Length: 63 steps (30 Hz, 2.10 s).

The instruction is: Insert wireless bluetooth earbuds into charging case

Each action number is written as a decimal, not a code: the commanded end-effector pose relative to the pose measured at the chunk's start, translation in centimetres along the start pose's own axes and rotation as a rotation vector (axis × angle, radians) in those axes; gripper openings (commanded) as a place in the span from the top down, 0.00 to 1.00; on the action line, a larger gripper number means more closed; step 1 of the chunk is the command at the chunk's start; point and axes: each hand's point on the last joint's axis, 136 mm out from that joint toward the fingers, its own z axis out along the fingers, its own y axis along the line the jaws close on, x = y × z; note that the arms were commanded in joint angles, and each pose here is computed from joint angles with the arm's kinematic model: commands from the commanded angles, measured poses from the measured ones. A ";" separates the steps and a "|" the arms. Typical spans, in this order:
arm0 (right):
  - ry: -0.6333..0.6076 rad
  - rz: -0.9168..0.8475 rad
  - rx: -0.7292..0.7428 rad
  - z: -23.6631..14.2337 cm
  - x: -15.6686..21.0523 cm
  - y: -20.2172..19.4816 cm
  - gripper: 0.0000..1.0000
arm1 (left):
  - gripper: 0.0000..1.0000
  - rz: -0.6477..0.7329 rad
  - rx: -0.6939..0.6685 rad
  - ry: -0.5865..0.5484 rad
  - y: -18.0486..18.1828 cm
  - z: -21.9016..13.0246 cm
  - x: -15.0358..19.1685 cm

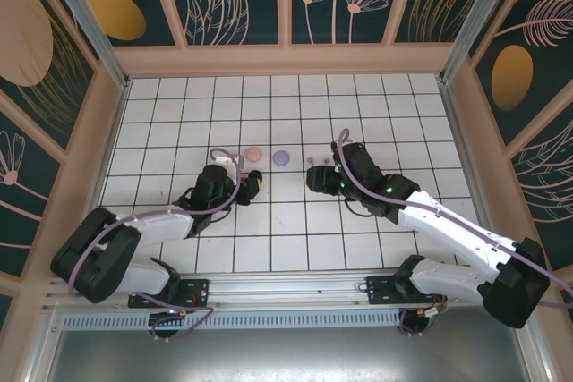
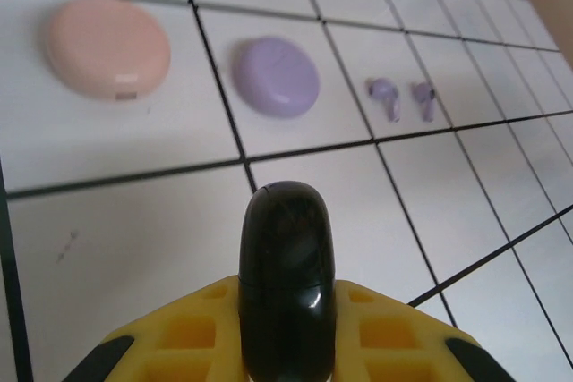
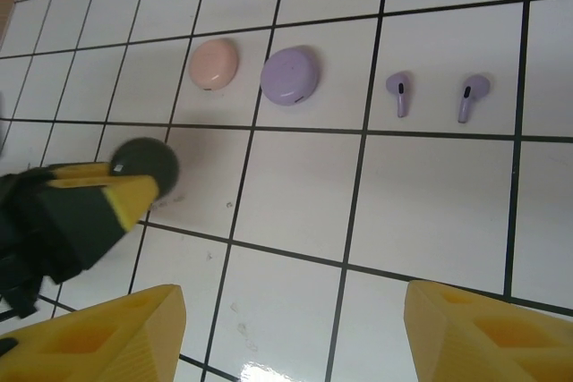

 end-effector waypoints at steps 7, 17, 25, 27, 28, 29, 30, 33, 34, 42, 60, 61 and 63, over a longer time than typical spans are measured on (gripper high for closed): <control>-0.021 -0.022 0.002 -1.0 -0.1 -0.5 0.34 | 1.00 -0.129 0.060 0.078 0.9 1.7 -0.1; 0.010 -0.054 -0.007 -0.4 -0.3 0.2 0.33 | 0.82 -0.143 0.028 0.115 3.1 2.4 0.7; 0.023 -0.060 -0.014 0.0 -0.6 0.7 0.33 | 0.60 -0.109 -0.099 0.112 5.4 1.9 0.1; 0.023 -0.059 -0.017 -0.1 -0.8 0.9 0.33 | 0.56 -0.095 -0.119 0.122 5.7 1.9 0.0; 0.024 -0.059 -0.017 -0.1 -0.9 1.0 0.33 | 0.53 -0.087 -0.125 0.123 5.8 1.9 -0.1; 0.024 -0.059 -0.017 -0.1 -0.9 1.0 0.33 | 0.51 -0.081 -0.129 0.127 5.9 1.9 -0.1; 0.024 -0.059 -0.016 -0.1 -1.0 1.1 0.33 | 0.49 -0.074 -0.131 0.127 5.9 1.9 -0.3; 0.020 -0.059 -0.012 -0.1 -1.3 1.2 0.33 | 0.48 -0.050 -0.159 0.116 6.2 1.8 -1.0; 0.019 -0.059 -0.009 -0.1 -1.4 1.2 0.33 | 0.48 -0.042 -0.170 0.110 6.3 1.7 -1.3; -0.005 -0.064 0.027 0.2 -2.6 1.2 0.32 | 0.41 0.067 -0.210 0.001 5.5 -0.8 -6.4; 0.123 0.029 0.162 9.4 -2.7 1.5 0.31 | 0.01 0.034 -0.080 -0.539 -2.0 -8.9 -20.4; 0.127 0.042 0.179 9.8 -2.7 1.3 0.31 | 0.01 -0.012 -0.098 -0.576 -1.5 -9.3 -20.9; 0.137 0.079 0.210 10.8 -2.8 1.1 0.30 | 0.01 -0.084 -0.153 -0.619 -0.4 -9.8 -21.7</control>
